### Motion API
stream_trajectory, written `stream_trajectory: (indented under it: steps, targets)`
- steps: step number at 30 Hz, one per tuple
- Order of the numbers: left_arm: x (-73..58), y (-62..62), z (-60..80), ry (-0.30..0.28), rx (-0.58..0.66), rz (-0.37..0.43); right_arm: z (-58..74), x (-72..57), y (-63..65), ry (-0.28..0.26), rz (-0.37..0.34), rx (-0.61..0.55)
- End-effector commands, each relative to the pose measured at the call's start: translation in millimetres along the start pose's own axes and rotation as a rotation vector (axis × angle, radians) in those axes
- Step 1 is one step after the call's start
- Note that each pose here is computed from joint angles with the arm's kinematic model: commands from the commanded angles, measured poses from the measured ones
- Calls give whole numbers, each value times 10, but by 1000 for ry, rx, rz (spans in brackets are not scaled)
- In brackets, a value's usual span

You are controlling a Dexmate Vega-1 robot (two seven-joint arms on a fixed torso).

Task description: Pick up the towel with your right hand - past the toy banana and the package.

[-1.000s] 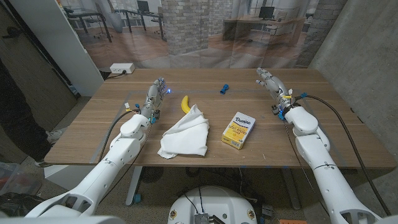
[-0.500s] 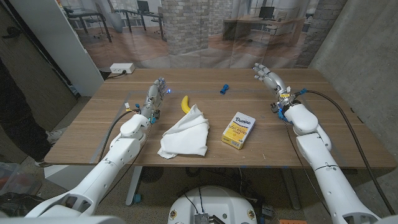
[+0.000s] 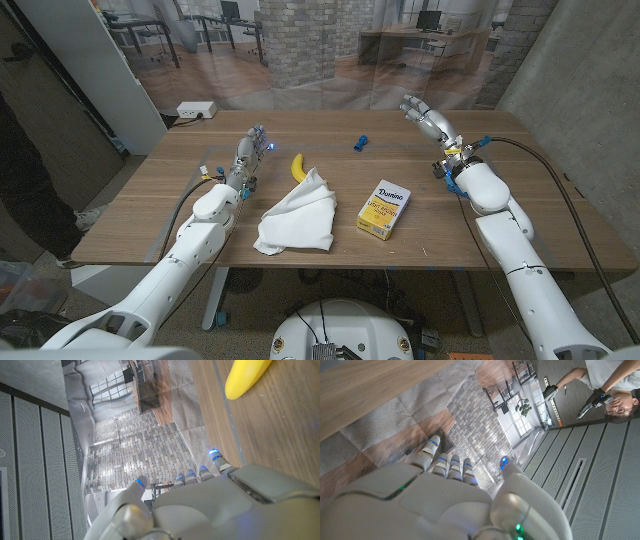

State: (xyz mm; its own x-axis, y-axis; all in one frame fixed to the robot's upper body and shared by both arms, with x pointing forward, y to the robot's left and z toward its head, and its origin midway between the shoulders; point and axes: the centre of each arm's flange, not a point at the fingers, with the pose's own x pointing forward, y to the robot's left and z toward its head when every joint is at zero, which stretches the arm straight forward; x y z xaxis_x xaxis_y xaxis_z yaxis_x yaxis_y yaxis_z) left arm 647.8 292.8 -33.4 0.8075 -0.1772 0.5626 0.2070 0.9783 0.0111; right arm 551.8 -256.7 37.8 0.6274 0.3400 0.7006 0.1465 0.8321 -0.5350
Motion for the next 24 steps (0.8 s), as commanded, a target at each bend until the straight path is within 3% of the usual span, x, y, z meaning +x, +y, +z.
stream_trajectory:
  steps: [1,24]
  targets:
    - [3,6,1,-7,-5,-2,235,19,21,-48,6,-72]
    - [-59,37,9,-13,-8,5,662,0,108,-156,17,-196]
